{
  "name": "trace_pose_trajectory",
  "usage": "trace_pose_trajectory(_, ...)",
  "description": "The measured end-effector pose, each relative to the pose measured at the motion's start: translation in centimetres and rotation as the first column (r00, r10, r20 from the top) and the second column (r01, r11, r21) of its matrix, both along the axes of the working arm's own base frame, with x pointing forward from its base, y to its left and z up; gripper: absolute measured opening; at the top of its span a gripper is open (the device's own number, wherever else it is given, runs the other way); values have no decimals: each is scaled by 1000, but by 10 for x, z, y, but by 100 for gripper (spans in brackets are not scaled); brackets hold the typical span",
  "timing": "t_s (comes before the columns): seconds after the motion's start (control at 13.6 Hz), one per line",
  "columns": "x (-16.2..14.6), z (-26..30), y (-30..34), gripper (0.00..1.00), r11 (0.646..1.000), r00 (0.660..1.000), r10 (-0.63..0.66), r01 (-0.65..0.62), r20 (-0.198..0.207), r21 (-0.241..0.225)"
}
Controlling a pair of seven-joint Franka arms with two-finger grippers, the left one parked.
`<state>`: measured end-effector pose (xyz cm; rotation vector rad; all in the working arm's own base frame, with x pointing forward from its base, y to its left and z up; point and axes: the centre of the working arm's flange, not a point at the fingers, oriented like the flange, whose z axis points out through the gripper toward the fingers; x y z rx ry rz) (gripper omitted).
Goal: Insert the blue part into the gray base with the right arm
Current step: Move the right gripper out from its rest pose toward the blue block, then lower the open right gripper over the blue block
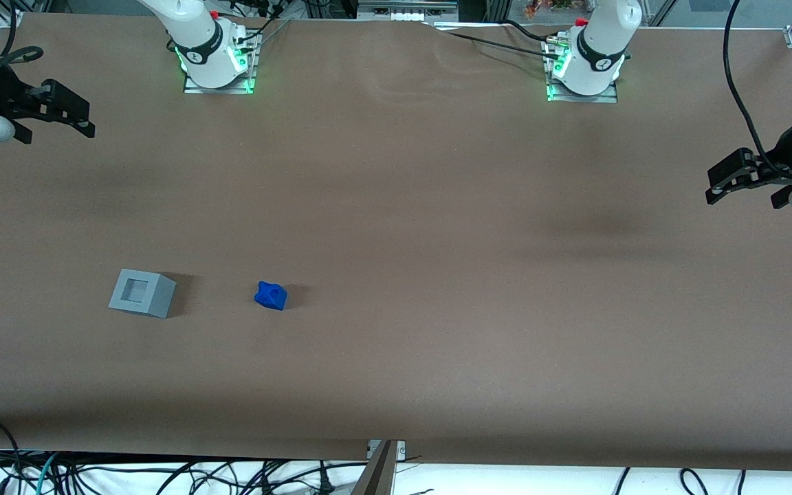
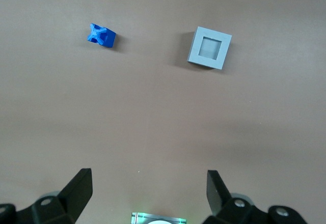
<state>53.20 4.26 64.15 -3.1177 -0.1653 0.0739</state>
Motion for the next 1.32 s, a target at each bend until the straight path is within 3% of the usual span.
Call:
trace_pose_trajectory(0.22, 21, -27, 22, 100, 997, 997, -82, 82, 8, -1)
trace_pose_trajectory(0.59, 84, -158, 107, 100, 958, 958, -287, 287, -1, -27)
trace_pose_trajectory(0.88, 105, -236, 149, 100, 915, 915, -403, 403, -29, -1)
trace_pose_trajectory(1.32, 126, -332, 173, 99, 893, 893, -450, 450, 5, 18)
